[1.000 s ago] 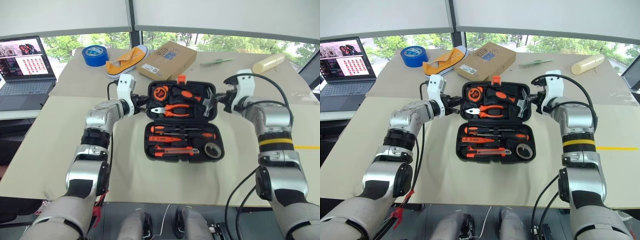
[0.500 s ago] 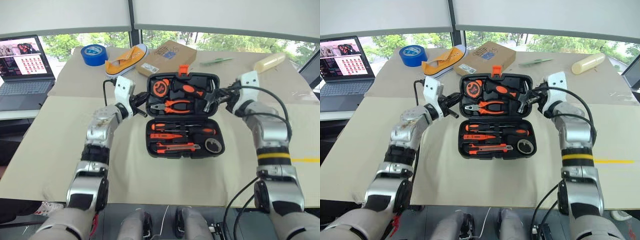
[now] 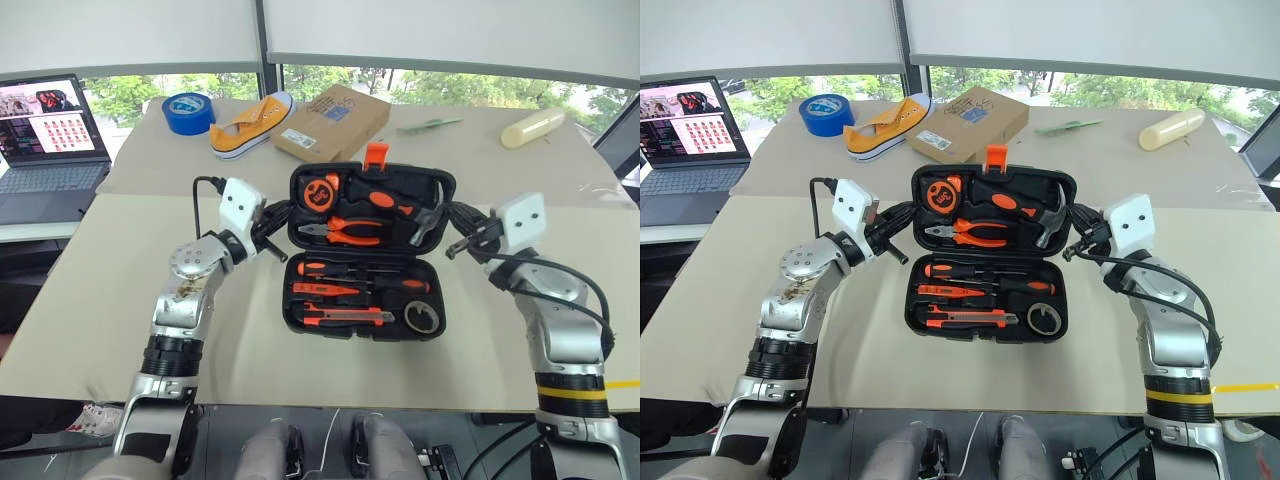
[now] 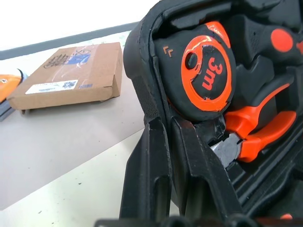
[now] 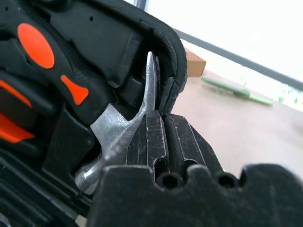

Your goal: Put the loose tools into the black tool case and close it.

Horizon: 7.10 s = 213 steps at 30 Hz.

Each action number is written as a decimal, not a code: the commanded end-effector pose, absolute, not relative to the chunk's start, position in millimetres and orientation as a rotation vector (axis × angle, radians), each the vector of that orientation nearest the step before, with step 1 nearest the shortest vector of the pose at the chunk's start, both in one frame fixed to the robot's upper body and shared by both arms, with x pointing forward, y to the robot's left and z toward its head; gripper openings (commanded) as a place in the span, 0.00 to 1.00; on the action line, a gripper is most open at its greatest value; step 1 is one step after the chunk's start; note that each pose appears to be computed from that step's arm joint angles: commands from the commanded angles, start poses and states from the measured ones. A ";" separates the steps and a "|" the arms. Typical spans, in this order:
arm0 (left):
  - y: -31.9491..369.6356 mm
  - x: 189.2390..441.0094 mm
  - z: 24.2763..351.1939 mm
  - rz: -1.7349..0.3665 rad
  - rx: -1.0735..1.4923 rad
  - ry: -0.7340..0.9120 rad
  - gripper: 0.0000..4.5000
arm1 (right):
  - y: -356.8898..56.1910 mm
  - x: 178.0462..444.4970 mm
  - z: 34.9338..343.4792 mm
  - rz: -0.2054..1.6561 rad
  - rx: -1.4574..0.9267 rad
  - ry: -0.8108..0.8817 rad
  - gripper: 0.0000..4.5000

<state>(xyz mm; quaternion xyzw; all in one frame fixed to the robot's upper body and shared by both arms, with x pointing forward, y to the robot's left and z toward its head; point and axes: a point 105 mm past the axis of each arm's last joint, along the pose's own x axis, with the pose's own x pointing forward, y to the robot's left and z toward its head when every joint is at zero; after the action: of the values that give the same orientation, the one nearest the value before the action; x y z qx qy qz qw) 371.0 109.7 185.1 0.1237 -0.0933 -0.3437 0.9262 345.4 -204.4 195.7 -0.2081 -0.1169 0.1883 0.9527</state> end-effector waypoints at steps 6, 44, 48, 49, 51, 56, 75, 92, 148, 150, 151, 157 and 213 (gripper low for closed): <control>106.1 347.1 185.9 -0.740 0.315 -0.234 0.00 | -166.7 298.1 207.6 0.554 -0.500 -0.368 0.00; 210.0 346.6 178.6 -0.741 0.376 0.061 0.90 | -203.1 121.5 121.1 1.080 -0.520 0.420 0.00; 166.2 354.5 174.8 -0.920 0.459 0.057 0.90 | -193.2 129.0 117.4 1.170 -0.588 0.393 0.00; 154.2 357.8 172.6 -0.970 0.492 0.061 0.90 | -189.5 130.4 115.6 1.205 -0.593 0.392 0.00; 135.1 366.5 170.4 -1.034 0.550 0.051 0.90 | -180.7 129.3 113.7 1.282 -0.573 0.407 0.00; 95.0 378.3 168.1 -1.167 0.645 0.009 0.50 | -154.9 128.9 117.0 1.415 -0.550 0.380 0.00; 72.6 347.1 144.5 -1.476 0.739 0.112 0.25 | -163.5 195.2 116.5 1.031 -0.552 0.256 0.00; 86.4 334.4 143.6 -1.481 0.681 0.198 0.25 | -199.6 225.5 113.4 0.853 -0.598 0.244 0.00; -7.3 326.4 122.5 -1.603 0.850 0.001 0.25 | -143.5 247.0 91.8 0.873 -0.492 0.234 0.00; -8.2 325.4 120.0 -1.608 0.856 0.002 0.25 | -141.6 249.8 98.6 0.855 -0.471 0.203 0.00; -8.6 325.1 118.9 -1.610 0.858 0.002 0.25 | -140.9 250.5 101.1 0.849 -0.460 0.196 0.00; -10.8 325.7 118.1 -1.611 0.864 -0.007 0.25 | -144.6 241.1 103.2 0.870 -0.464 0.221 0.00; -15.7 327.4 114.6 -1.625 0.907 -0.042 0.25 | -142.0 232.8 81.3 0.886 -0.421 0.320 0.00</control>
<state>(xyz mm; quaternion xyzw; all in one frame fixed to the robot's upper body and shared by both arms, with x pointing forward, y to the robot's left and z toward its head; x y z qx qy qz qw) 325.4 -22.8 137.8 0.3695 -0.0635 -0.7004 0.6073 228.1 -145.4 74.1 -0.1874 0.1787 0.4257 0.8670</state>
